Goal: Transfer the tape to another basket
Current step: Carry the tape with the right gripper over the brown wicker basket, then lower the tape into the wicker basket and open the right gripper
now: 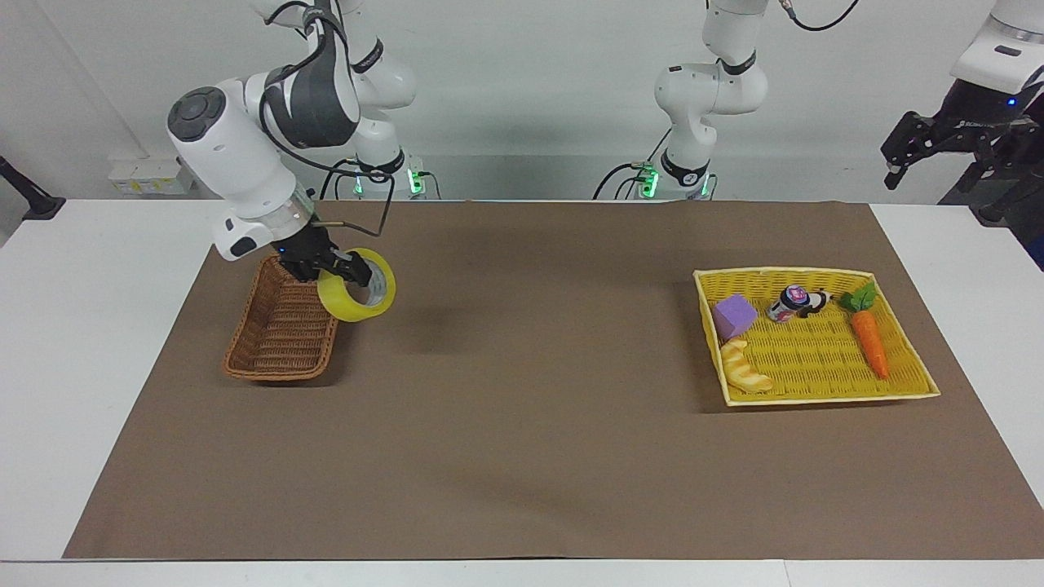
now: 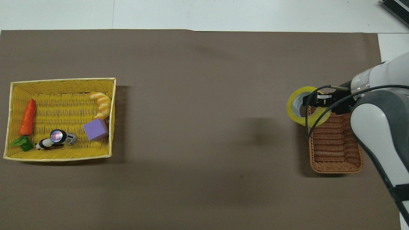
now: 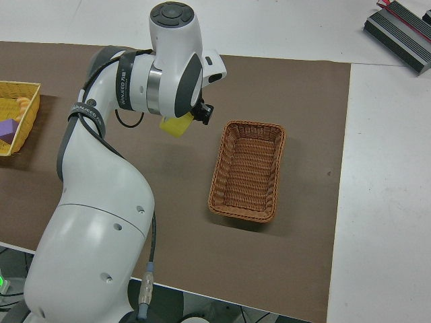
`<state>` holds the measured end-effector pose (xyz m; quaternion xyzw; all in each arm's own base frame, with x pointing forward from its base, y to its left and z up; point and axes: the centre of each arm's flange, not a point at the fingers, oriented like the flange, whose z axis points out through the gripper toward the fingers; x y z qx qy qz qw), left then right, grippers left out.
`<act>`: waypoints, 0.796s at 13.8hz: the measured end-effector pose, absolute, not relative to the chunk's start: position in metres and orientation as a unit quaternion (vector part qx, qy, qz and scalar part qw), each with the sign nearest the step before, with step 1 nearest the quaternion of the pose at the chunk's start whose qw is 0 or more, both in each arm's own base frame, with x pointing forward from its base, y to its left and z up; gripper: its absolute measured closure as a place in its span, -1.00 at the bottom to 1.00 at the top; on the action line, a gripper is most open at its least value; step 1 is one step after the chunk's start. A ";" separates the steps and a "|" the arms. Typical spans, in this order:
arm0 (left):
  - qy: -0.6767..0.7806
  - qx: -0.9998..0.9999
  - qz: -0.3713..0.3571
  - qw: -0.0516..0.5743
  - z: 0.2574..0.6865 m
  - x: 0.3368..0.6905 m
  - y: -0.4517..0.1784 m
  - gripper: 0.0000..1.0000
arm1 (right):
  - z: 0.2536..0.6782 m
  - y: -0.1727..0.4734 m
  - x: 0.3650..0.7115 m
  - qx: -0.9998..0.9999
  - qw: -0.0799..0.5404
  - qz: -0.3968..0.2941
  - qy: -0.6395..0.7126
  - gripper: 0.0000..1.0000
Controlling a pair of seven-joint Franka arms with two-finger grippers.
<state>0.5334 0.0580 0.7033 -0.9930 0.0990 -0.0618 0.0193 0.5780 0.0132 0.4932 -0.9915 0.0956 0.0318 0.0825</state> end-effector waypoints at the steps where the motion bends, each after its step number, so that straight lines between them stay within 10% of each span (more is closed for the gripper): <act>1: 0.092 -0.994 -0.062 0.017 0.703 0.534 0.056 -1.00 | 0.489 -0.002 0.574 -0.992 0.083 0.036 0.083 1.00; 11: 0.089 -0.994 -0.061 0.013 0.703 0.535 0.038 -1.00 | 0.420 -0.121 0.527 -0.995 0.045 0.082 0.033 1.00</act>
